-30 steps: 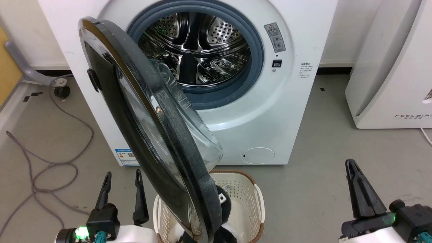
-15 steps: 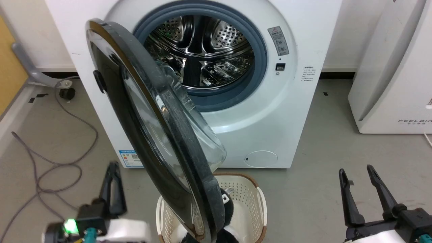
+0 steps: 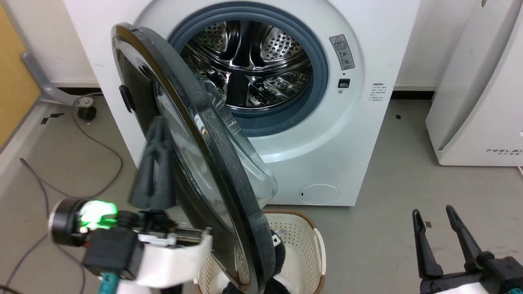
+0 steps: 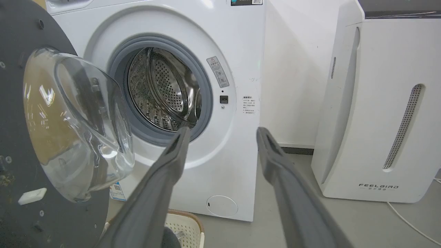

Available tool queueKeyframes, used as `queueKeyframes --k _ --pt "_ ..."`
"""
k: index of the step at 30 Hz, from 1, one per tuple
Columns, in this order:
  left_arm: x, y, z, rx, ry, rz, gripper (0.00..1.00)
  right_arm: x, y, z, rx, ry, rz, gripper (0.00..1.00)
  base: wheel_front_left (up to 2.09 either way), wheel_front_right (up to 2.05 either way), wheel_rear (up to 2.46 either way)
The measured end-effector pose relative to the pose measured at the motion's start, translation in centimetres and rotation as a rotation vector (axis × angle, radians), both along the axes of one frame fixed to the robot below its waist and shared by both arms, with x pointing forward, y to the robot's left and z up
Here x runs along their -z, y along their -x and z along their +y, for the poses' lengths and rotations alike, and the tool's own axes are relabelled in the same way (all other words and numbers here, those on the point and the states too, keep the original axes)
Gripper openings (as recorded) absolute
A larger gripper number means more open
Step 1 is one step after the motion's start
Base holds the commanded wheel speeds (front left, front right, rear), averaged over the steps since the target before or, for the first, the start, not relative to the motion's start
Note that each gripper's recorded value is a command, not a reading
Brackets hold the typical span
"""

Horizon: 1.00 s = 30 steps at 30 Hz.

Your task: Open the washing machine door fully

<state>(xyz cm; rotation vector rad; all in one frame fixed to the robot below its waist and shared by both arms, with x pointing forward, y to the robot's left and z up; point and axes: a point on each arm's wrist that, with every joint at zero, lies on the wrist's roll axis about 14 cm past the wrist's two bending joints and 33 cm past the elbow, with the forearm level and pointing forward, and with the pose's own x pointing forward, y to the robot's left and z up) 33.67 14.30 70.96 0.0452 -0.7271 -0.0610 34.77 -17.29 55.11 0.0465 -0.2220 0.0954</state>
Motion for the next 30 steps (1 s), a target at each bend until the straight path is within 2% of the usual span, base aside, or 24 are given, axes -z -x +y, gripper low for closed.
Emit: queueKeyframes --k 6,15,24,30 --pt "-1.7 2.1 -4.9 0.179 -0.017 -0.066 0.00 -0.1 0.0 0.3 -0.011 -0.002 -0.003 1.00 0.00 0.00 0.00" --pt "-1.4 4.9 -11.2 0.426 -0.028 -0.060 0.00 0.4 0.2 0.8 -0.024 -0.008 0.012 1.00 0.00 0.00 0.00" --pt "3.0 5.4 -15.0 0.557 -0.048 0.090 0.00 0.9 -0.2 1.3 -0.042 -0.008 0.029 1.00 0.00 0.00 0.00" --pt "6.6 4.9 -16.2 0.587 -0.082 0.205 0.00 1.5 -0.7 1.8 -0.057 -0.008 0.048 1.00 0.00 0.00 0.00"
